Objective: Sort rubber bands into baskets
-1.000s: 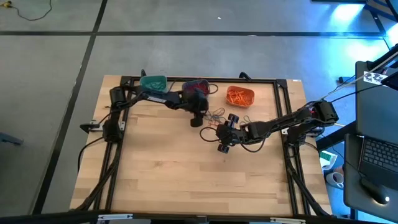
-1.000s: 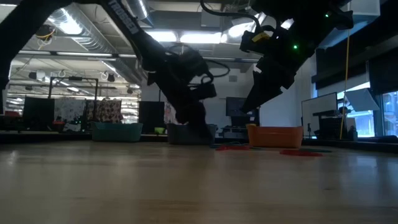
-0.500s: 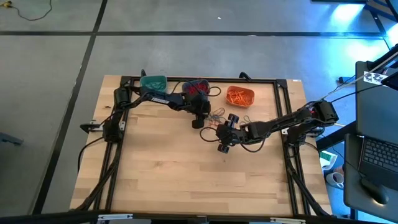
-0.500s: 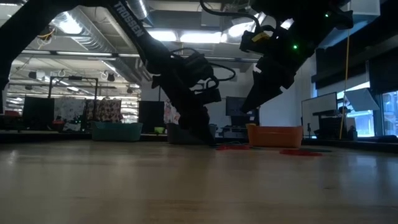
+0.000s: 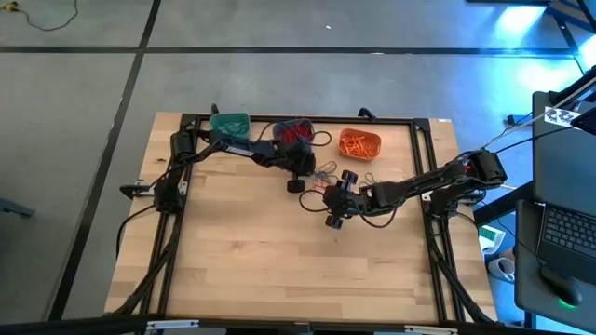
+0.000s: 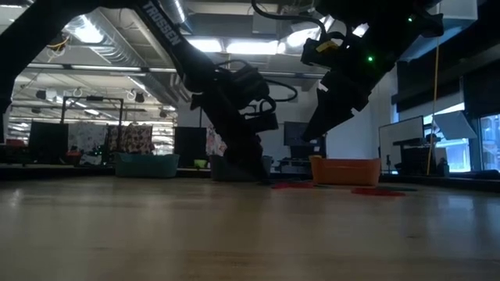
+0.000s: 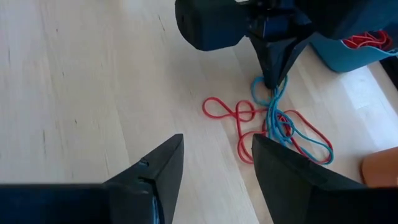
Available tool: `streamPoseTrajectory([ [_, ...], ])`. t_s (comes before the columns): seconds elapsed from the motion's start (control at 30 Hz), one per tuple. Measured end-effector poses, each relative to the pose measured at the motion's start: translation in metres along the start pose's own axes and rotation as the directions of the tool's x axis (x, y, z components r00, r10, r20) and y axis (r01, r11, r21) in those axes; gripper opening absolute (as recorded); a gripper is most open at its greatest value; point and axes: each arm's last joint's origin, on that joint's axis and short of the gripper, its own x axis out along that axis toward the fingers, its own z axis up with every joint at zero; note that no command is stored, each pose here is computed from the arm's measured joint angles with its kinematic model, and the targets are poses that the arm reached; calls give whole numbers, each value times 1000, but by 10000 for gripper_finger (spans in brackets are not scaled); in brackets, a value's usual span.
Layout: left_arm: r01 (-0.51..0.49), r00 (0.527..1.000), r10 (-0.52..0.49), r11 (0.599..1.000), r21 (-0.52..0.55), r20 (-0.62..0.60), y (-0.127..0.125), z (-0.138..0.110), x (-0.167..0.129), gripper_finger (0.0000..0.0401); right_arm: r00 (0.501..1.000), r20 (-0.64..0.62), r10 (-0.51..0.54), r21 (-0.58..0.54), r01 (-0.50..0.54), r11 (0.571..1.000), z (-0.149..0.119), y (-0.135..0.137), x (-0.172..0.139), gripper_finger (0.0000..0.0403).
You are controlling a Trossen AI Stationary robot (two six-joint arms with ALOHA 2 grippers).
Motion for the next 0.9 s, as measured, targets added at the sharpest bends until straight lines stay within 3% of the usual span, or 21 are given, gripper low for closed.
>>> streamPoseTrajectory([
  [0.37,-113,988,120,991,72,-95,-14,6,-20,2,1000,-4,2,1,-2,1000,-1,0,0,190],
  [0.6,-88,988,100,991,102,-115,-11,16,-74,1,1000,-10,7,7,-7,1000,-1,0,0,190],
  [0.9,-155,983,159,986,54,-88,12,18,-151,1,1000,-18,15,-4,-15,1000,-2,0,0,190],
])
